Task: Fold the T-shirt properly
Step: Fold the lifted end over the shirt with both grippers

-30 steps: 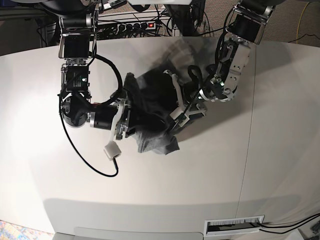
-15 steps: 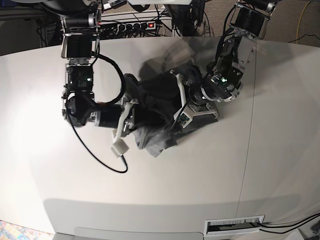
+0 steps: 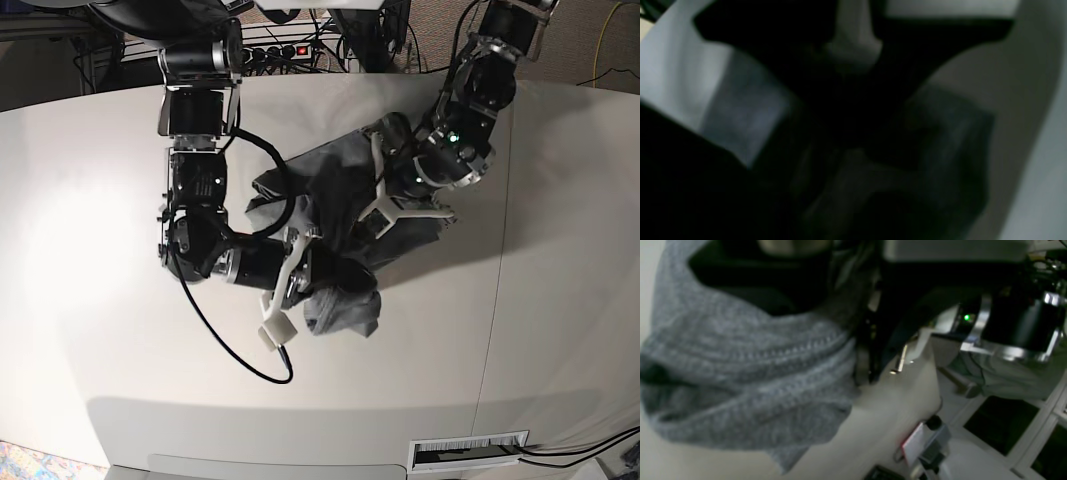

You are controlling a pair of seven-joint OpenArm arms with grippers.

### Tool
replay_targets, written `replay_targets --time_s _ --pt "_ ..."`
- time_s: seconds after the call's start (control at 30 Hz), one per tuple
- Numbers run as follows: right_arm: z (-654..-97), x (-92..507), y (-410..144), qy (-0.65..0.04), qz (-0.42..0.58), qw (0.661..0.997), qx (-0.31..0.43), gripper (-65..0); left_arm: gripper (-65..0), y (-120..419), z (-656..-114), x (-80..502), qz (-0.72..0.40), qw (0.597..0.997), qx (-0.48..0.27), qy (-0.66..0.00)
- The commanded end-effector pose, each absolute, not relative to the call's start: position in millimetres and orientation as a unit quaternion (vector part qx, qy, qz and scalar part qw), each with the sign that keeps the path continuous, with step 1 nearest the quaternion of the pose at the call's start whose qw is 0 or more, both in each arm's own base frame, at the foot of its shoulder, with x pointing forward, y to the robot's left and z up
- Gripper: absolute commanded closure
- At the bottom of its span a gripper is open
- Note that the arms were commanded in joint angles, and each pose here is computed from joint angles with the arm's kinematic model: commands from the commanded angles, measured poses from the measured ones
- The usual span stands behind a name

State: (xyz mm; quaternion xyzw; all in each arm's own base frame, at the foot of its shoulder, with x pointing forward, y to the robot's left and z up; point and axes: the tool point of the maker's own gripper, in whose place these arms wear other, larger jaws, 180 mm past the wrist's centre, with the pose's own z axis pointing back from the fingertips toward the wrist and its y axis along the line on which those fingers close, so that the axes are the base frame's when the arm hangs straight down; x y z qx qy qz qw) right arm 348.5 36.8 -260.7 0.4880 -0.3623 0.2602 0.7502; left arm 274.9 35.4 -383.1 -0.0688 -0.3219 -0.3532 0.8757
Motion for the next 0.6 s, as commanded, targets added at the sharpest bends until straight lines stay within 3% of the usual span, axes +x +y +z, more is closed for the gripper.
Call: replay_targets --time_s 0.0,0.2,0.57 --pt "-240.3 354.3 41.0 -0.386 0.263 0.730 0.499 0.0 0.0 41.6 -369.5 282.6 -0.348 0.869 -0.054 -0.347" --pt "-245.5 349.7 41.9 -0.372 0.270 0.735 0.498 0.0 0.0 80.2 -374.4 258.3 -0.355 0.872 0.000 -0.336" --pt "-262.1 321.1 85.1 -0.327 0.324 0.733 0.500 0.0 0.0 70.5 -382.4 238.1 -0.352 0.866 -0.035 -0.354"
